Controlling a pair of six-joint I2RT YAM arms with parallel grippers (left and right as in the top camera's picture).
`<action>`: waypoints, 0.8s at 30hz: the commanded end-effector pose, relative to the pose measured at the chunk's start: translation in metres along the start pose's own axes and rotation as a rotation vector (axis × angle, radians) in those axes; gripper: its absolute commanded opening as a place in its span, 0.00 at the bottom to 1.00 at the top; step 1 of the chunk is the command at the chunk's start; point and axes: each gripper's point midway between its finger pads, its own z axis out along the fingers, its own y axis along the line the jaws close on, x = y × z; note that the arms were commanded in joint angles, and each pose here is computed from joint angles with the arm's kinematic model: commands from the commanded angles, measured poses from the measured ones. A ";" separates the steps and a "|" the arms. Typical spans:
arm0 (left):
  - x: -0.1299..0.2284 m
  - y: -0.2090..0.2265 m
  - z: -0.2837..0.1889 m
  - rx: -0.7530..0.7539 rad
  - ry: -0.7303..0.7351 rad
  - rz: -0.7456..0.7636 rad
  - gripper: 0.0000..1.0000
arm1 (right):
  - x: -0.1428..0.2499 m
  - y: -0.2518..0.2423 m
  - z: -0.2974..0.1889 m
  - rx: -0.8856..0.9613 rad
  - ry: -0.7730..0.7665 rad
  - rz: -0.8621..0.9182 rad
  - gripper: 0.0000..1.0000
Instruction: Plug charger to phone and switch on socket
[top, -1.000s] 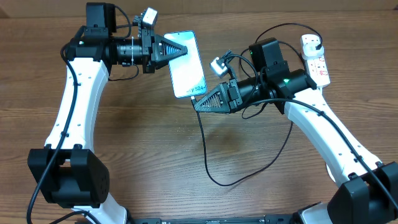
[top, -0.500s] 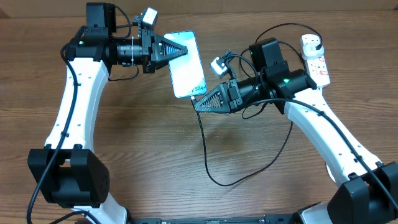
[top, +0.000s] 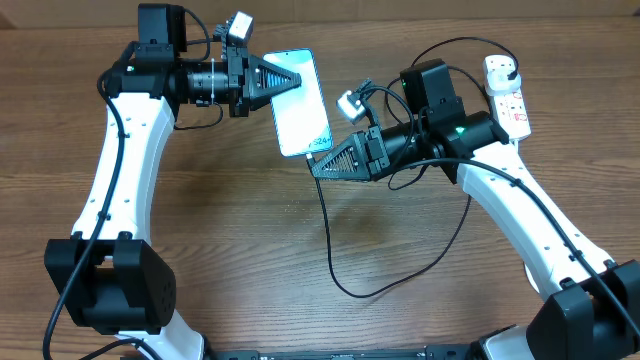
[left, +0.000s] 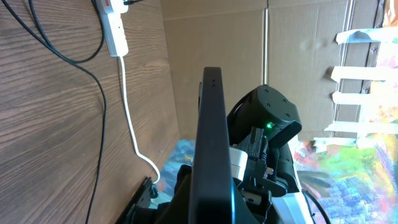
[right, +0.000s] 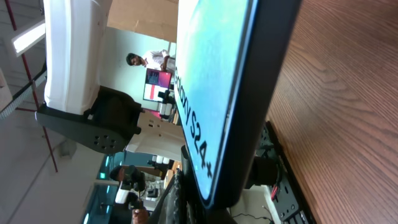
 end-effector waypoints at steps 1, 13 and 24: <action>0.006 -0.010 0.002 0.054 0.038 -0.012 0.04 | -0.004 0.016 -0.004 -0.003 -0.016 -0.052 0.04; 0.006 -0.010 0.002 0.053 0.039 -0.027 0.04 | -0.002 0.010 0.002 0.034 -0.012 -0.042 0.04; 0.008 -0.013 0.002 0.069 0.048 -0.025 0.04 | -0.003 0.010 0.001 0.034 -0.015 -0.042 0.04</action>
